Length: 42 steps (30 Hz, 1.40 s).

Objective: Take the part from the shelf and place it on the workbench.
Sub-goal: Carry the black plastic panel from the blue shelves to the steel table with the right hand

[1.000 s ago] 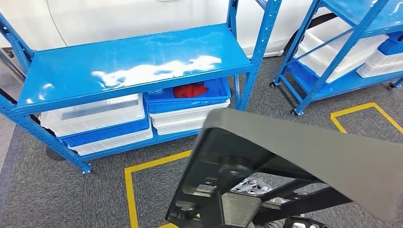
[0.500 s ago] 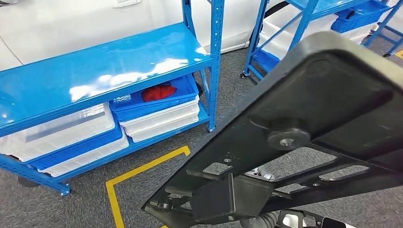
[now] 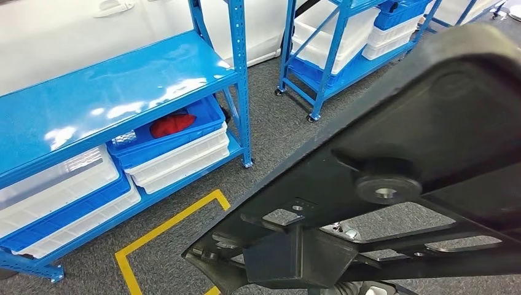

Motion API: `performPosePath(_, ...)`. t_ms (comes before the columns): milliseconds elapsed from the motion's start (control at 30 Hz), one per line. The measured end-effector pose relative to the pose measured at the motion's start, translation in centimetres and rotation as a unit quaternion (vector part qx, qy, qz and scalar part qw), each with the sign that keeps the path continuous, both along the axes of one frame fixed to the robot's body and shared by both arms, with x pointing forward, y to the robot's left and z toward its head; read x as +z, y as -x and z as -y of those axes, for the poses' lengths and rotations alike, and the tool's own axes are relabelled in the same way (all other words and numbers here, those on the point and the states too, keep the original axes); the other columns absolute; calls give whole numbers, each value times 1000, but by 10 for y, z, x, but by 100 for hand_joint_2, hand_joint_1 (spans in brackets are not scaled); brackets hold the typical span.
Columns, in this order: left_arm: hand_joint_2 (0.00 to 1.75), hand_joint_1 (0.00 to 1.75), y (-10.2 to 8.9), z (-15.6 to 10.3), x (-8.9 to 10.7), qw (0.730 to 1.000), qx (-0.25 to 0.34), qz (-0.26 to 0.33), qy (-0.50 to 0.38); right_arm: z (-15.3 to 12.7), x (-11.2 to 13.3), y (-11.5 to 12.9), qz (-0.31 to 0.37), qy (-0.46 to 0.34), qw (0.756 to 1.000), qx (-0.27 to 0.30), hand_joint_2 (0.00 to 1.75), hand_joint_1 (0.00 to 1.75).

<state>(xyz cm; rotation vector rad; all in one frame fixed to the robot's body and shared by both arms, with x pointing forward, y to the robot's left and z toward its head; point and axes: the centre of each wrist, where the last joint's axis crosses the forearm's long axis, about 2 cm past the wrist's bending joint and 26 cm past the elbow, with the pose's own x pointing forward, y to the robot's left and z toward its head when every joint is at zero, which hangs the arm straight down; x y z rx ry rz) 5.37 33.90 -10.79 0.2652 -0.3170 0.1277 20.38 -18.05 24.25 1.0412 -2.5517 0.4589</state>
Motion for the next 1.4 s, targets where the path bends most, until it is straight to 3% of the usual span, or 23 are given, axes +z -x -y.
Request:
performPosePath(967, 175, 0, 2, 12, -1, 1000, 1, -23, 11, -7, -5, 9, -7, 10, 1000, 27, 175, 175)
performPosePath(1400, 175, 0, 8, 25, -3, 999, 29, -15, 25, -15, -7, -6, -10, 23, 997, 66, 175, 175)
